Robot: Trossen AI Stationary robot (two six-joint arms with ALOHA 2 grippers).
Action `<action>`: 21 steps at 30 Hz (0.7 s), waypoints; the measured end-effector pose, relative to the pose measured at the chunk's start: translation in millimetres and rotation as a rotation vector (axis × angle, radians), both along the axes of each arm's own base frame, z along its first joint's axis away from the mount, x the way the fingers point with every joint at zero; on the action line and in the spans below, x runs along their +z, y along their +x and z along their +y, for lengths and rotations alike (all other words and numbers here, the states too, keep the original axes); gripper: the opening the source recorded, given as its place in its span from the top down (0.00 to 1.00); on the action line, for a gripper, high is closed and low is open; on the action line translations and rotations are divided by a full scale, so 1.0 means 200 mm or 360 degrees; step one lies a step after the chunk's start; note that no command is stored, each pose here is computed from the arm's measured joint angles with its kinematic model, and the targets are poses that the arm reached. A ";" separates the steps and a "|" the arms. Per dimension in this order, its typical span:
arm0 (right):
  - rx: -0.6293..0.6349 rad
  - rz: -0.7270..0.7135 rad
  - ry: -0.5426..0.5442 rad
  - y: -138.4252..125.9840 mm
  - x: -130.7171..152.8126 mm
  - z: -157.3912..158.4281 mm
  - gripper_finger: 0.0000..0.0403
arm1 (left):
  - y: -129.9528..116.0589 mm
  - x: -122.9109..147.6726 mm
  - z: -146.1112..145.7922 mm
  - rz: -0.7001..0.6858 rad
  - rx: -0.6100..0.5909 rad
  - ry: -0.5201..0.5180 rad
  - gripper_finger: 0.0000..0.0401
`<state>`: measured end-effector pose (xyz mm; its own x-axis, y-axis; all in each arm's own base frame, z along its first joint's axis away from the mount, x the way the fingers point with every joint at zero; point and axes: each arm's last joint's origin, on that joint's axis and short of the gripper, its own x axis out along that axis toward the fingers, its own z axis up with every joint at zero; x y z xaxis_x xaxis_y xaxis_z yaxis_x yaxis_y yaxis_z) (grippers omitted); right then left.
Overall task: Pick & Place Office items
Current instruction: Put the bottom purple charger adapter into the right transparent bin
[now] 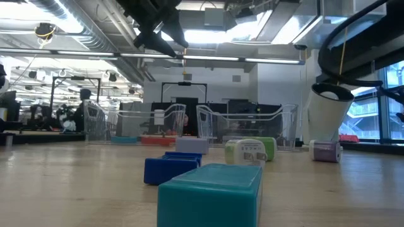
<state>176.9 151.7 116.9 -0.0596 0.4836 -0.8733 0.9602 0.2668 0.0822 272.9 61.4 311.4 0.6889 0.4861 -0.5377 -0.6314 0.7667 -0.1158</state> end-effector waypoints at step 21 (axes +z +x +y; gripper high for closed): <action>0.0042 -0.0606 -0.0290 0.11 0.21 -0.02 0.41 | 0.00 0.00 0.00 -0.0002 0.0009 0.0006 0.31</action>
<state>199.5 148.4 159.2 0.2739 0.3217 -0.9064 0.8629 0.3339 0.3793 272.9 61.6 311.7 0.6870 0.4919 -0.5348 -0.6354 0.7637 -0.1138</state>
